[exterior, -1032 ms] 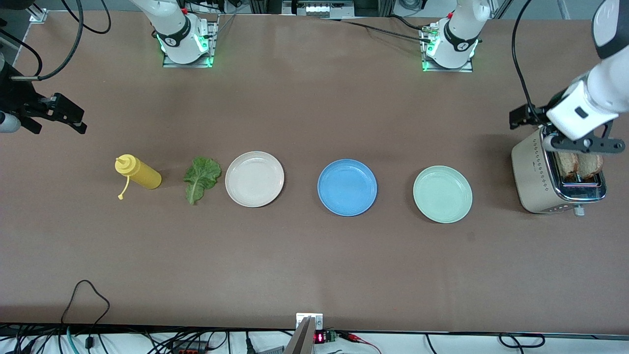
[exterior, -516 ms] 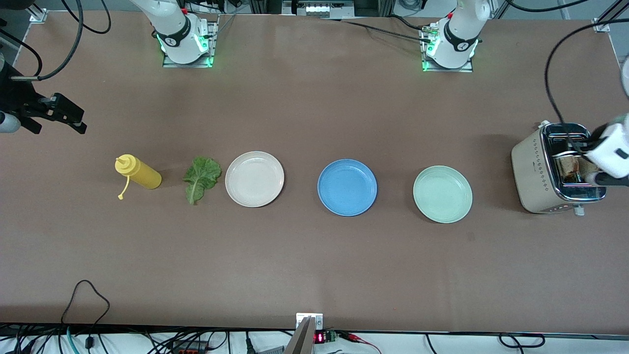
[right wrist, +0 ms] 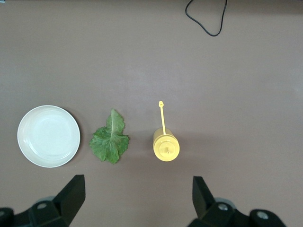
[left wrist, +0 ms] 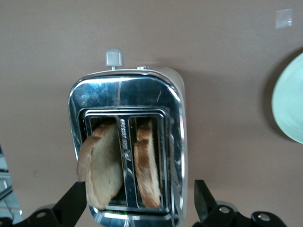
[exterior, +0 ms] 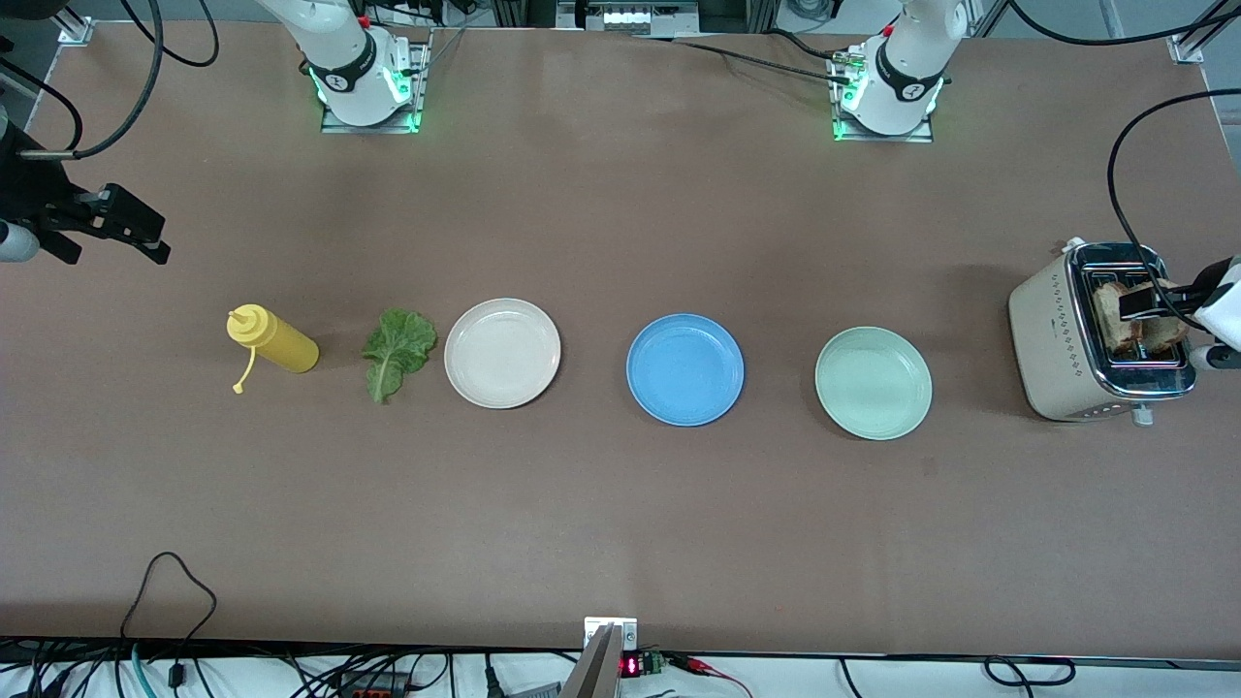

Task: Make sandwich in blue plate with both arms
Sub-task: 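Grasp a toast slice with the left gripper and lift it out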

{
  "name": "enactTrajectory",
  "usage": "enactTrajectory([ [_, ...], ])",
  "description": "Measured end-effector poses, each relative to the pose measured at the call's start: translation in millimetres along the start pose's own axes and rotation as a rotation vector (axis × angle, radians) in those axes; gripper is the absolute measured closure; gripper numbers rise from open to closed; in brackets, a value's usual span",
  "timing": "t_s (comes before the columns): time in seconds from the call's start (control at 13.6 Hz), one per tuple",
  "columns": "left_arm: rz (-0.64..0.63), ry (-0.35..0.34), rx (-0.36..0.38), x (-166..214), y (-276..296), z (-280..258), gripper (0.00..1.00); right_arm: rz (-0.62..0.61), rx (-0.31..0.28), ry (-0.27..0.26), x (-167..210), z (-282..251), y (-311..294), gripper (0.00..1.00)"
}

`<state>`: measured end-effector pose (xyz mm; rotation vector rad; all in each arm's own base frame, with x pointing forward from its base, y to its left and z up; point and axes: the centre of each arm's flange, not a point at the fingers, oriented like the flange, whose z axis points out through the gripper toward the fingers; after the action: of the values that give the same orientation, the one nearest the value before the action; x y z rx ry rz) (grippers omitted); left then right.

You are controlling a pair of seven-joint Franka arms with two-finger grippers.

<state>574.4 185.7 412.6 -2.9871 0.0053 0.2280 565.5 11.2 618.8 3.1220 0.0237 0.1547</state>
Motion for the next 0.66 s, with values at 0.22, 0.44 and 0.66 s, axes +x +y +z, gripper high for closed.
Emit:
enactTrajectory([
  [0.22, 0.0, 0.081, -0.026, -17.4, -1.4, 30.1, 0.0, 0.002, 0.0, 0.0, 0.0, 0.0, 0.9, 0.0],
  [0.44, -0.033, 0.145, -0.094, -28.5, -13.3, 43.6, 0.03, 0.002, 0.0, 0.0, 0.0, 0.0, 0.9, 0.0],
  [0.66, -0.06, 0.127, -0.143, -38.0, -16.4, 61.9, 0.16, 0.002, 0.0, 0.0, 0.0, 0.0, 0.9, 0.0],
])
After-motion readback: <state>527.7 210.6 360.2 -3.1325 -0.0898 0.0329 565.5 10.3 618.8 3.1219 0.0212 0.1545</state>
